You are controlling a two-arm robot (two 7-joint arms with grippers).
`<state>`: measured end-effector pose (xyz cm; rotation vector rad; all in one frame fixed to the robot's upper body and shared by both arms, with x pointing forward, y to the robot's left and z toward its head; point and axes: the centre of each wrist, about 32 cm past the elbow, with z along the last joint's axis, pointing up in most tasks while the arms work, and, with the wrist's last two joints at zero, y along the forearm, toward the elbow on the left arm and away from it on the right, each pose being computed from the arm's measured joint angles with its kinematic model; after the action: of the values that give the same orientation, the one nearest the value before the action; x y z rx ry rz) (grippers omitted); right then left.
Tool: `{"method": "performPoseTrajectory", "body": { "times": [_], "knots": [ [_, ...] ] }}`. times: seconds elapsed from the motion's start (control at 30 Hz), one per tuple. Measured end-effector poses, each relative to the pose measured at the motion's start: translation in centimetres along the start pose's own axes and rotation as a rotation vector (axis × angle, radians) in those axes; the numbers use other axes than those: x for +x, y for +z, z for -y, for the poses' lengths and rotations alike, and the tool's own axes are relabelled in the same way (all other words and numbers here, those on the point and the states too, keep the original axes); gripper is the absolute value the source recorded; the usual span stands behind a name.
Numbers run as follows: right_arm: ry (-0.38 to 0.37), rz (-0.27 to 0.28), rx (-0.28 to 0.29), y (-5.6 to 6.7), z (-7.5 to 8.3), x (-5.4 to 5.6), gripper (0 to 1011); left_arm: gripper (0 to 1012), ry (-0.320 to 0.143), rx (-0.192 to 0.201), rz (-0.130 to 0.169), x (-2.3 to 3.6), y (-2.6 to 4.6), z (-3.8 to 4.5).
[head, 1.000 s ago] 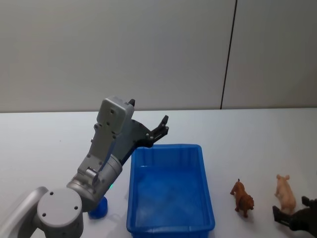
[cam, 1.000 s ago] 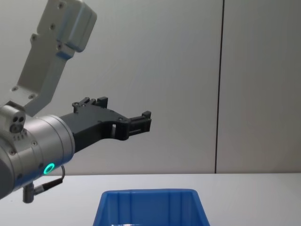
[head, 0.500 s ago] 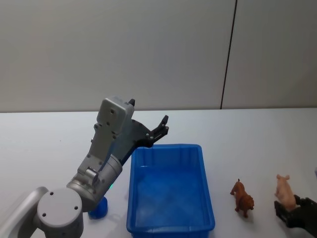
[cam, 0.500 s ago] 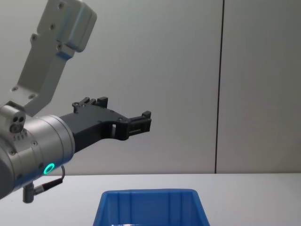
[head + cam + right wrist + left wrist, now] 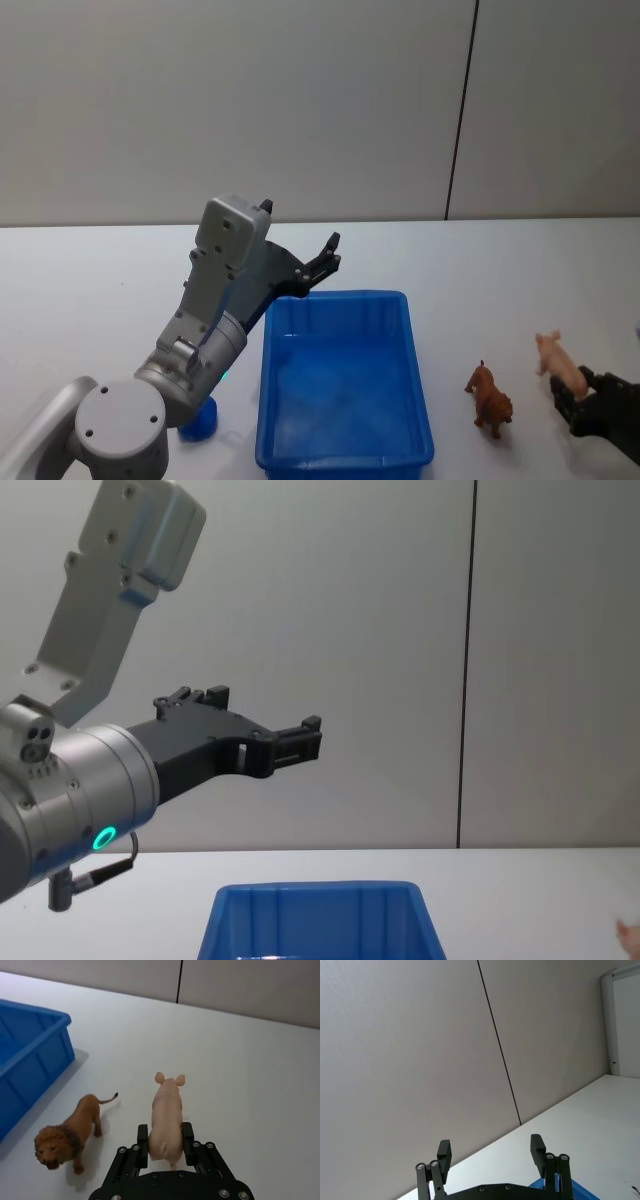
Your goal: Pick up the two dolls from the table and place them into the box.
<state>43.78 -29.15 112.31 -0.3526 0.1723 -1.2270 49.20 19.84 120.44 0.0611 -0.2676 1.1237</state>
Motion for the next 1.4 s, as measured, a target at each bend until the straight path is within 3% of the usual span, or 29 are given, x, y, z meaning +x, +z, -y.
{"method": "performPoseTrajectory", "body": {
  "times": [0.37, 0.8, 1.13, 1.4],
  "knots": [
    [0.028, 0.022, 0.106, 1.7, -0.5, -0.5, 380, 1001, 0.0, 0.0, 0.0, 0.0, 0.0, 0.0],
    [0.17, 0.061, 0.23, 5.1, -1.7, -2.3, 380, 1001, 0.0, 0.0, 0.0, 0.0, 0.0, 0.0],
    [0.305, 0.102, 0.246, 6.9, -2.9, -4.7, 380, 1001, 0.0, 0.0, 0.0, 0.0, 0.0, 0.0],
    [0.417, 0.147, 0.201, 7.4, -4.4, -7.7, 413, 1001, 0.0, 0.0, 0.0, 0.0, 0.0, 0.0]
  ]
}}
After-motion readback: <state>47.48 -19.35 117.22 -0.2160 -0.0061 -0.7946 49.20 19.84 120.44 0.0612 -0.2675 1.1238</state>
